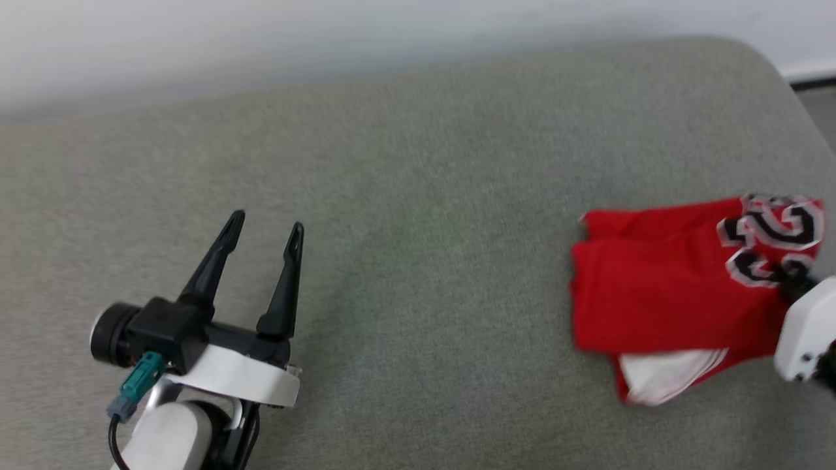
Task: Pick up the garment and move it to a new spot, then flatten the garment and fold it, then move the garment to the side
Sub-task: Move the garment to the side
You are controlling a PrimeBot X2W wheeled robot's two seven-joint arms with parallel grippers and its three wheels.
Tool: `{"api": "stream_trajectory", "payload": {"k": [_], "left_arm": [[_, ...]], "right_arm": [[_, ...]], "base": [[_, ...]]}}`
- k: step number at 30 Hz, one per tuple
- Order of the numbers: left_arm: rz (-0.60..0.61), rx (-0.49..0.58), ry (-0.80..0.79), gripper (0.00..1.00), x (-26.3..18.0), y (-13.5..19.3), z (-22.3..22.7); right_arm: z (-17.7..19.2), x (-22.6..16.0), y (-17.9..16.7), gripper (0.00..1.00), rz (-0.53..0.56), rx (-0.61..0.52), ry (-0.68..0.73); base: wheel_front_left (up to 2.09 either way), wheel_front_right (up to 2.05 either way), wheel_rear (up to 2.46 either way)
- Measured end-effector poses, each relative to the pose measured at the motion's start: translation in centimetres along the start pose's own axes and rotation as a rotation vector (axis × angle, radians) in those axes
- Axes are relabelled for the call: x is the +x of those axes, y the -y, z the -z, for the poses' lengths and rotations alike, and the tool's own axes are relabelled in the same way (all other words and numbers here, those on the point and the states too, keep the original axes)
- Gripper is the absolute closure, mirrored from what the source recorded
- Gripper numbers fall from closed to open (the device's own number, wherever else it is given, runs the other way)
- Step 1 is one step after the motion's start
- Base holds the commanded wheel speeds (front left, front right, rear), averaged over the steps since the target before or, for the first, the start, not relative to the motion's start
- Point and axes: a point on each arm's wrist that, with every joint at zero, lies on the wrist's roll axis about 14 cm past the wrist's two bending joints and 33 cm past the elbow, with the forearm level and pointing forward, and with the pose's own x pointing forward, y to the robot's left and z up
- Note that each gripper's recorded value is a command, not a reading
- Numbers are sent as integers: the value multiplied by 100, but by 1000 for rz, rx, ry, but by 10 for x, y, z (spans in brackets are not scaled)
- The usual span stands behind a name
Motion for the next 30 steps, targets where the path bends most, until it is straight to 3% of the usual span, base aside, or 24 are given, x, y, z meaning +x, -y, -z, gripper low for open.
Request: {"api": "stream_trajectory", "payload": {"k": [13, 16, 22, 24, 25, 30], "left_arm": [[163, -51, -29, 0, 61, 9, 59], [168, -59, -42, 0, 67, 4, 74], [160, -73, -79, 0, 68, -6, 99], [150, -74, -91, 0, 66, -10, 105], [147, -76, -95, 0, 65, -11, 107], [125, -71, -109, 0, 61, -17, 109]], "right_arm": [[-50, 39, 129, 100, 376, -113, 82], [-54, 52, 145, 100, 420, -136, 86], [-29, 86, 150, 99, 437, -114, 37], [-17, 93, 153, 25, 456, -98, 19], [-14, 95, 154, 0, 467, -99, 19], [-25, 93, 162, 0, 531, -122, 112]], "base": [[0, 0, 0], [0, 0, 0], [0, 0, 0], [0, 0, 0], [0, 0, 0], [0, 0, 0]]}}
